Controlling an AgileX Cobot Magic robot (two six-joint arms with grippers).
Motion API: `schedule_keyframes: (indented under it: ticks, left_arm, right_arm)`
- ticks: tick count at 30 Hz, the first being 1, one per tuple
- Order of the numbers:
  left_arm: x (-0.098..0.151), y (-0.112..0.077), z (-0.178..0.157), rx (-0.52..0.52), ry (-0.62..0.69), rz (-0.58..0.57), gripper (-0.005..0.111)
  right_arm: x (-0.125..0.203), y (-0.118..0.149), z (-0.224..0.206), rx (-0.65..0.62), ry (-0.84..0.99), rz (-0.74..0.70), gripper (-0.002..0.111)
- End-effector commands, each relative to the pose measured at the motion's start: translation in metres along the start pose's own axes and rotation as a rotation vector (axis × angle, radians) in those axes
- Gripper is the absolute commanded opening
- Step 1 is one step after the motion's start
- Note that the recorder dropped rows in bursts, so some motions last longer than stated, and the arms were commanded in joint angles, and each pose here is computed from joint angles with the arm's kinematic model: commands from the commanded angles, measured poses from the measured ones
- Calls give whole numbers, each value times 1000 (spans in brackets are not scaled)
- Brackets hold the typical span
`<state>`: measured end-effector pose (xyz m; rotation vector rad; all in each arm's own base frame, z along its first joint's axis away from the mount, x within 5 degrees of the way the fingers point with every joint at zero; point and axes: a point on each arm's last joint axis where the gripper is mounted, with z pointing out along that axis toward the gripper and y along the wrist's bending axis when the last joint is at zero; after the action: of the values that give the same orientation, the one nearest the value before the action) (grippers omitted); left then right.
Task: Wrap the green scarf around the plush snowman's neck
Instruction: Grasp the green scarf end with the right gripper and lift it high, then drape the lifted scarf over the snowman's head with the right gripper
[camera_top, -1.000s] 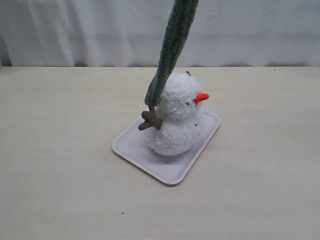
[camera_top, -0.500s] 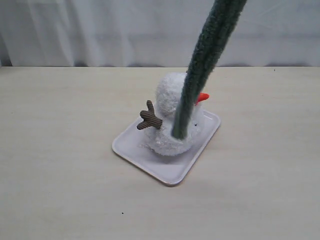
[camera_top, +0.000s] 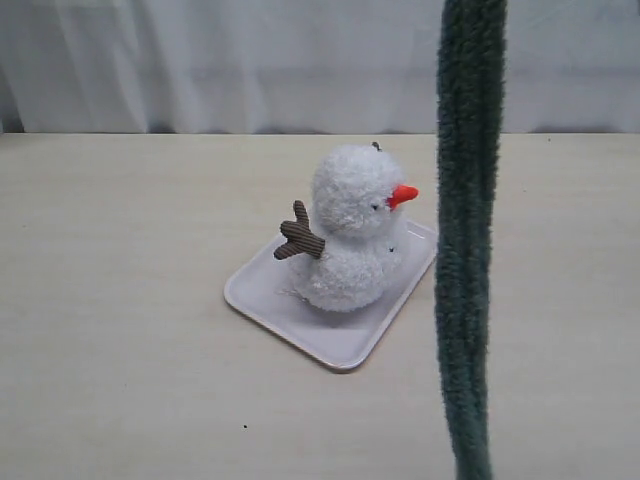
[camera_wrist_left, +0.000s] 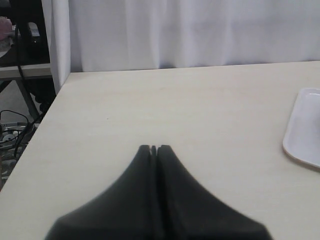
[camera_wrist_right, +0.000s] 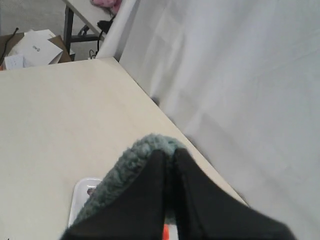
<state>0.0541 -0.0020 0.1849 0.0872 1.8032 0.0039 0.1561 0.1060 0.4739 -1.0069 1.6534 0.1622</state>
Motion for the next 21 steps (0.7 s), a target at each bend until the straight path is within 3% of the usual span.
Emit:
schedule_keyframes:
  ticks: [1, 8, 13, 21]
  left_arm:
    - [0, 0, 0, 0, -14, -4, 0]
    - [0, 0, 0, 0, -14, -4, 0]
    - [0, 0, 0, 0, -14, -4, 0]
    - [0, 0, 0, 0, -14, -4, 0]
  right_arm:
    - [13, -1, 34, 36, -15, 12, 4]
    - [30, -3, 95, 55, 5, 23, 4]
    - [43, -3, 137, 49, 43, -76, 4]
    - [44, -11, 165, 151, -60, -128, 4]
